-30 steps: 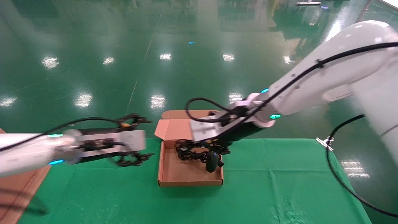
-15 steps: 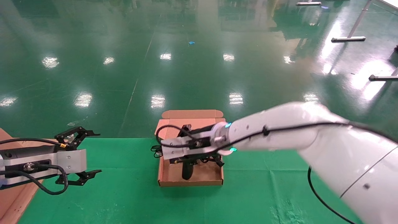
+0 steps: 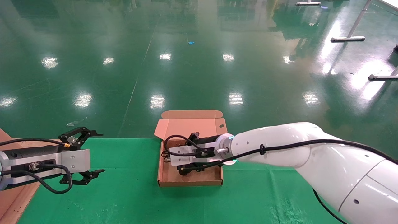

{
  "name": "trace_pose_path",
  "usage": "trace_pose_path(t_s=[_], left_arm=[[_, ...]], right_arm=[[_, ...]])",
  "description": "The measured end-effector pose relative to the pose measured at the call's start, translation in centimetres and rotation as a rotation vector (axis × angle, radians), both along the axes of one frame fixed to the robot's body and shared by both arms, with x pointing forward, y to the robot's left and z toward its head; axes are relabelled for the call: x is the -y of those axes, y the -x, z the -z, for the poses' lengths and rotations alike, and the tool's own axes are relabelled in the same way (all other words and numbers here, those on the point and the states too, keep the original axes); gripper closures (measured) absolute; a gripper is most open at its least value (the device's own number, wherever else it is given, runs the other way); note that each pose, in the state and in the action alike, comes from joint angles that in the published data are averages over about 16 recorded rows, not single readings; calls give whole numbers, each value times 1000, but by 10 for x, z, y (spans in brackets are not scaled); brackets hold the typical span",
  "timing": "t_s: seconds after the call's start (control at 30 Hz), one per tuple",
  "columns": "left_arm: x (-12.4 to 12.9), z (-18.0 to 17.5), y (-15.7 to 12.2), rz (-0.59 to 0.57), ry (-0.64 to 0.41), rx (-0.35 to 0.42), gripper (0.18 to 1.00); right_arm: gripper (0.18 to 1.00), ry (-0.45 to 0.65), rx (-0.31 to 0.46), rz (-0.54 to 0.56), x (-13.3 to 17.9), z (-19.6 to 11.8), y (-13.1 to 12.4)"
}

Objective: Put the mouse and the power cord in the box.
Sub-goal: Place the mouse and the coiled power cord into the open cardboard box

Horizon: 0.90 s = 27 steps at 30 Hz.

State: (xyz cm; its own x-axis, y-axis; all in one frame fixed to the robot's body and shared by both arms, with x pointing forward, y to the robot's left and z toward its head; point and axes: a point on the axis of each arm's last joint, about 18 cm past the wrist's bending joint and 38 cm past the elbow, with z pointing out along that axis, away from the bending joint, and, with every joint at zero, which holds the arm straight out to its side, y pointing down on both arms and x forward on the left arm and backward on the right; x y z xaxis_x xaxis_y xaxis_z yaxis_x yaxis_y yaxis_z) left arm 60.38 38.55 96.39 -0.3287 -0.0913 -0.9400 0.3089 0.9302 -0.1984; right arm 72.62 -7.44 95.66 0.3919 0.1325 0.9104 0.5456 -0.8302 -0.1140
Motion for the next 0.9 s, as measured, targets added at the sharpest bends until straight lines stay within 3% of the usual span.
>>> trace_pose_path(t_s=[0.23, 0.47, 0.9], left_arm=[[1, 0, -1, 1, 2, 0, 184], [3, 0, -1, 8, 17, -9, 184], [22, 4, 10, 89, 167, -106, 184]], right_arm=[[873, 1, -1, -2, 1, -3, 1], [762, -20, -23, -5, 4, -2, 3], [466, -231, -222, -33, 35, 16, 25]])
